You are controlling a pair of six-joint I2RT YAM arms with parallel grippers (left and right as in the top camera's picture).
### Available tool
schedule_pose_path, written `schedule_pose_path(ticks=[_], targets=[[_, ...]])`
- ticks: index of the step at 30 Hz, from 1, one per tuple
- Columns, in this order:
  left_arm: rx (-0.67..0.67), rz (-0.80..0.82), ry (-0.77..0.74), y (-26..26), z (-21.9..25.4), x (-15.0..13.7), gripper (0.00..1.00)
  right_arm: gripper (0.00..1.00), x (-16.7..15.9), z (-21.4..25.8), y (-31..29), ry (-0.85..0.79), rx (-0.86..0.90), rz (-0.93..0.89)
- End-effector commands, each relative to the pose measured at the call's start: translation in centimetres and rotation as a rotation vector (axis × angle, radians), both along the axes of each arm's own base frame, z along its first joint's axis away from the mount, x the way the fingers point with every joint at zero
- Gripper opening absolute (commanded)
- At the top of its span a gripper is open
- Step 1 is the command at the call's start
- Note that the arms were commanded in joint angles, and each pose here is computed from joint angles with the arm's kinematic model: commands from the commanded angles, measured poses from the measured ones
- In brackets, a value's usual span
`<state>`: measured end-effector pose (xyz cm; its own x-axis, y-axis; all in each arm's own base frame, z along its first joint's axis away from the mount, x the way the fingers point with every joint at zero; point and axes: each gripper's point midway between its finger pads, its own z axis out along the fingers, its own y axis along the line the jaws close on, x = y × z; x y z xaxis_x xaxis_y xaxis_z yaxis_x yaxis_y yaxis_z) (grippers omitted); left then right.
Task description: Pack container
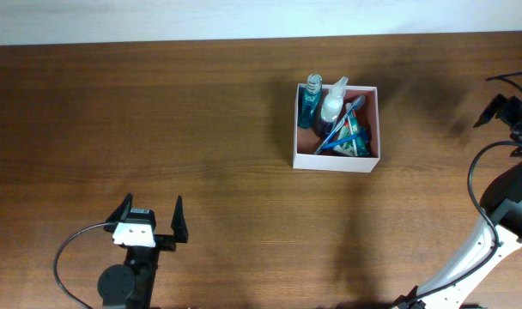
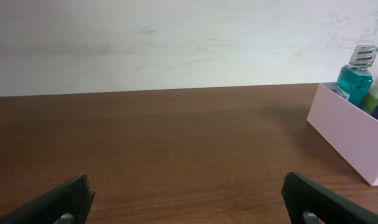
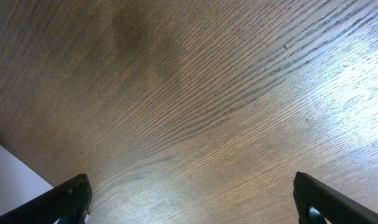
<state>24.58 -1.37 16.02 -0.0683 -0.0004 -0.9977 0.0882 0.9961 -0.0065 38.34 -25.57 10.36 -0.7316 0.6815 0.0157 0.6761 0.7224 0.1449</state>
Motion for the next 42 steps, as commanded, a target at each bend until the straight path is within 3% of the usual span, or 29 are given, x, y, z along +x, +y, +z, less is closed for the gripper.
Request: schedule_pose_path(ticks=[1,30,34,42], targets=[[0.017,-0.02,-0.005,-0.3,0.0,-0.1,0.99,0.99,-0.3,1.3,-0.2,-0.016,-0.023,-0.008],[0.017,-0.02,-0.005,-0.3,0.0,-0.1,0.99,0.99,-0.1,1.7,0.0,-0.023,-0.028,-0.002],[0.017,-0.02,-0.005,-0.3,0.0,-0.1,0.99,0.99,0.6,4.1,1.4,-0.067,-0.059,0.03],[0.017,-0.02,-0.005,-0.3,0.0,-0.1,0.99,0.99,2.3,13.7,8.4,-0.263,-0.17,0.182]])
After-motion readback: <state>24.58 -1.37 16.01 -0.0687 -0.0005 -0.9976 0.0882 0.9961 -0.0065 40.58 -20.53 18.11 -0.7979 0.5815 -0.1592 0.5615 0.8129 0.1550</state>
